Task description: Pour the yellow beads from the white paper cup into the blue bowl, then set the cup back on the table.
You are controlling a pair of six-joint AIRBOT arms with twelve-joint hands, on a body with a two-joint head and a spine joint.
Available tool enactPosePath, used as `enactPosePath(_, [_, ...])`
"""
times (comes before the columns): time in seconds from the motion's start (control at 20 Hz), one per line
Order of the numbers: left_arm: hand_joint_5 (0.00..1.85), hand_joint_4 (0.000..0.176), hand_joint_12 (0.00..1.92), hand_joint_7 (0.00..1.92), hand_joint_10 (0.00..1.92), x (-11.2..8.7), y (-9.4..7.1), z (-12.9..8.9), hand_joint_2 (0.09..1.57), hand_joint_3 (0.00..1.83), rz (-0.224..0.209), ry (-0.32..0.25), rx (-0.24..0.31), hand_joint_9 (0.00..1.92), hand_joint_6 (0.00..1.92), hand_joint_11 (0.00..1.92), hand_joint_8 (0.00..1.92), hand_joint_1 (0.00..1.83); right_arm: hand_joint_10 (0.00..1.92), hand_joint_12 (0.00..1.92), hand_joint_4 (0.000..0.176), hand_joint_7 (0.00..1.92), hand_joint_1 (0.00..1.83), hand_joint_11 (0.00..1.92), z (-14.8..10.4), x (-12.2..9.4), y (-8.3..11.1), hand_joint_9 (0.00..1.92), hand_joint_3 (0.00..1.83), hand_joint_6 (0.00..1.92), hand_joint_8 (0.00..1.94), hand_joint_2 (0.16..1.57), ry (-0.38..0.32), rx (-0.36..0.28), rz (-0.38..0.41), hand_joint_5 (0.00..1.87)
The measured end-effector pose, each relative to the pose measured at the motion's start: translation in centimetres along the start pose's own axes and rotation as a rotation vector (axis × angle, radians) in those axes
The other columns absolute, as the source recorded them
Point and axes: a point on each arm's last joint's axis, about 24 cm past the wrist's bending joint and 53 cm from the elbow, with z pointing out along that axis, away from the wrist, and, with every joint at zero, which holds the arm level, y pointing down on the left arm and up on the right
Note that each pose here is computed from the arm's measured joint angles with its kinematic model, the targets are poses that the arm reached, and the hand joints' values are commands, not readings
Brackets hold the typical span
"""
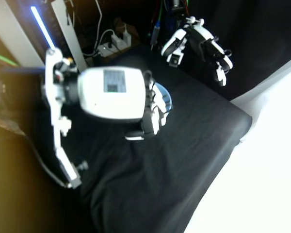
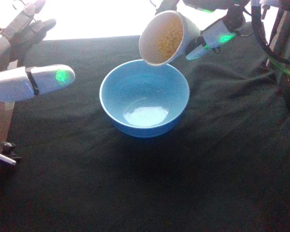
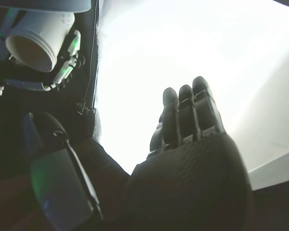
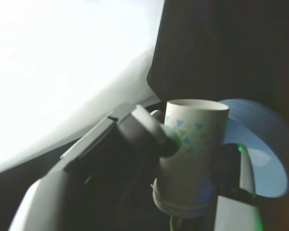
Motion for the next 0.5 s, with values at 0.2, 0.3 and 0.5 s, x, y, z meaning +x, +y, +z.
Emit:
enactPosePath(0.2, [0.02,0.04,0.0,0.31,0.01,0.1,0.1,0.0,0.69,0.0,-0.002,0.002,-0.004,0.22,0.0,0.2,0.0,0.75,1.0,1.46,0.0,1.1,1.28,1.14,0.1,0.9,0.0,1.2,0.0,0.81,1.02,1.1,0.032,0.013,-0.059,0.97])
enactPosePath(0.3, [0.01,0.036,0.0,0.31,0.01,0.1,0.1,0.0,0.69,0.0,-0.002,0.001,-0.004,0.22,0.0,0.2,0.0,0.73,0.82,1.42,0.0,1.09,1.28,1.11,0.2,1.0,0.0,1.24,0.0,0.75,1.05,1.1,0.039,0.018,-0.073,0.96])
enactPosePath(0.5, [0.02,0.036,0.0,0.3,0.0,0.1,0.1,0.0,0.69,0.0,-0.002,0.003,-0.004,0.22,0.0,0.19,0.0,0.76,1.33,1.62,0.0,1.01,1.25,1.15,0.2,1.7,0.0,1.18,0.0,0.81,1.24,1.13,0.065,0.031,-0.125,0.94])
